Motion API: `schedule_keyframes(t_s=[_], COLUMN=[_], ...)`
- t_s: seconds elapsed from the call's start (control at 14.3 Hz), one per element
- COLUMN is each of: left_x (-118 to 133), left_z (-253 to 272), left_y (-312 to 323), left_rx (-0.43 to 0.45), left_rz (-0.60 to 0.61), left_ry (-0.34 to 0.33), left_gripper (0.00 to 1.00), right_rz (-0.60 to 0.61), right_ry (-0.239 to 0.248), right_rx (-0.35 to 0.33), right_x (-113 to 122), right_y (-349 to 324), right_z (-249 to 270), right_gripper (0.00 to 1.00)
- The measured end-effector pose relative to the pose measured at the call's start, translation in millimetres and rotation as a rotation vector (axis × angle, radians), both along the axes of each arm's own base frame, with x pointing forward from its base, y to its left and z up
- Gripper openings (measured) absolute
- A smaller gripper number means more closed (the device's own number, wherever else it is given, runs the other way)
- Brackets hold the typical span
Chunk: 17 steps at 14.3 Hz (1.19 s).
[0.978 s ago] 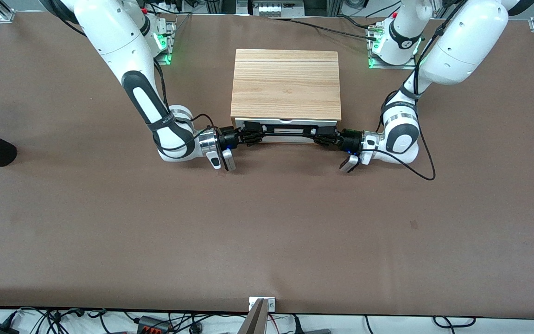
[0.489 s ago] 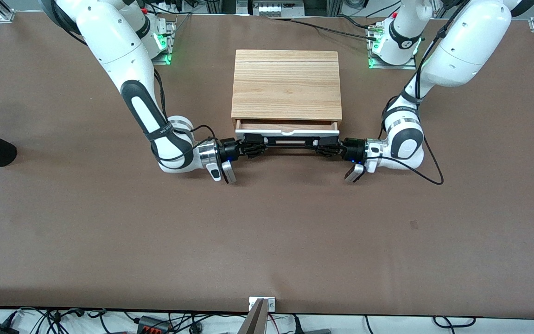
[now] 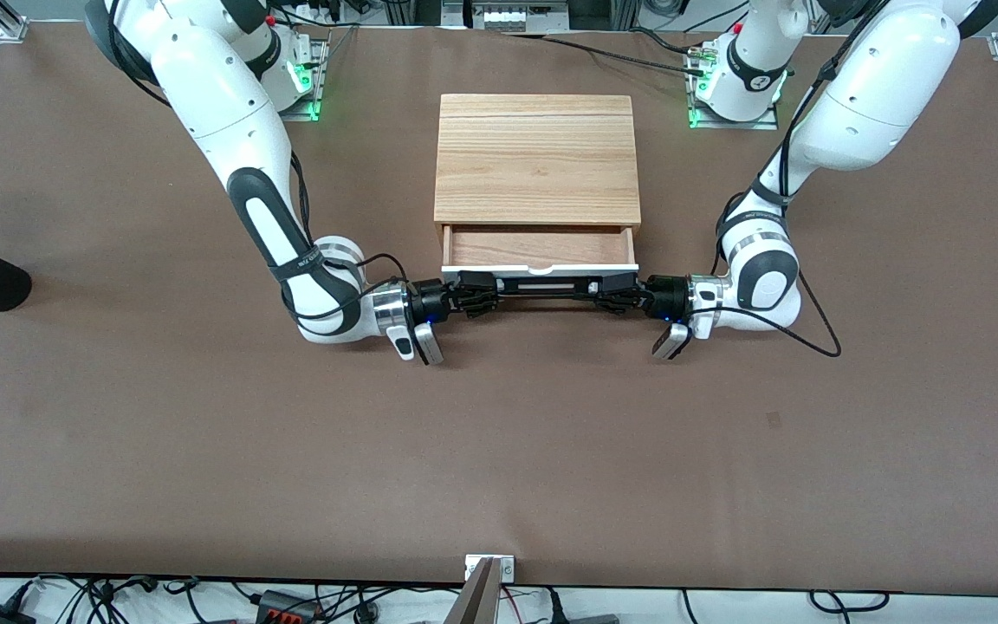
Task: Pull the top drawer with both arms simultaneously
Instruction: 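Pull the handle outward with both grippers to slide the drawer open, then open both grippers and draw them back from the handle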
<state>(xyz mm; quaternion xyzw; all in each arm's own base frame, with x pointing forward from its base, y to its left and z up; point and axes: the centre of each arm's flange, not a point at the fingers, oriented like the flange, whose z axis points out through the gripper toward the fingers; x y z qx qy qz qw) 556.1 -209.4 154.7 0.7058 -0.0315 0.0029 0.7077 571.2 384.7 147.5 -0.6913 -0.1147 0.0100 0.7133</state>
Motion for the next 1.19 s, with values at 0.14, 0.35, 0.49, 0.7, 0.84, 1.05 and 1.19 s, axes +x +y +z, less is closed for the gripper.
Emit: schedule_keyframes(t_s=[0.14, 0.35, 0.49, 0.7, 0.84, 1.05, 1.19], left_x=[4.5, 10.7, 12.4, 21.6, 31.0, 46.9, 53.3], left_z=[1.3, 3.3, 3.5, 5.0, 10.4, 25.1, 32.1], left_y=[3.7, 6.6, 6.8, 14.0, 21.5, 23.9, 22.6], left_rx=[0.007, 0.017, 0.019, 0.028, 0.027, 0.017, 0.013], left_rz=[0.011, 0.024, 0.028, 0.062, 0.079, 0.088, 0.089], left_ry=[-0.007, -0.018, -0.02, -0.031, -0.048, -0.071, -0.083], left_gripper=[0.18, 0.18, 0.18, 0.22, 0.35, 0.63, 0.83], right_rz=[-0.002, -0.005, -0.006, -0.014, -0.025, -0.029, -0.029], right_ry=[-0.005, -0.002, 0.001, 0.007, 0.004, 0.007, 0.008], right_rx=[0.007, 0.013, 0.013, 0.002, -0.01, -0.017, -0.017], right_x=[7.4, 16.2, 18.2, 20.9, 22.6, 22.9, 22.8], right_y=[3.8, 7.2, 7.4, 4.6, 3.2, 2.6, 2.6], right_z=[-1.4, -2.9, -3.2, -4.0, -5.6, -9.4, -10.7], right_gripper=[0.13, 0.11, 0.11, 0.1, 0.23, 0.53, 0.74])
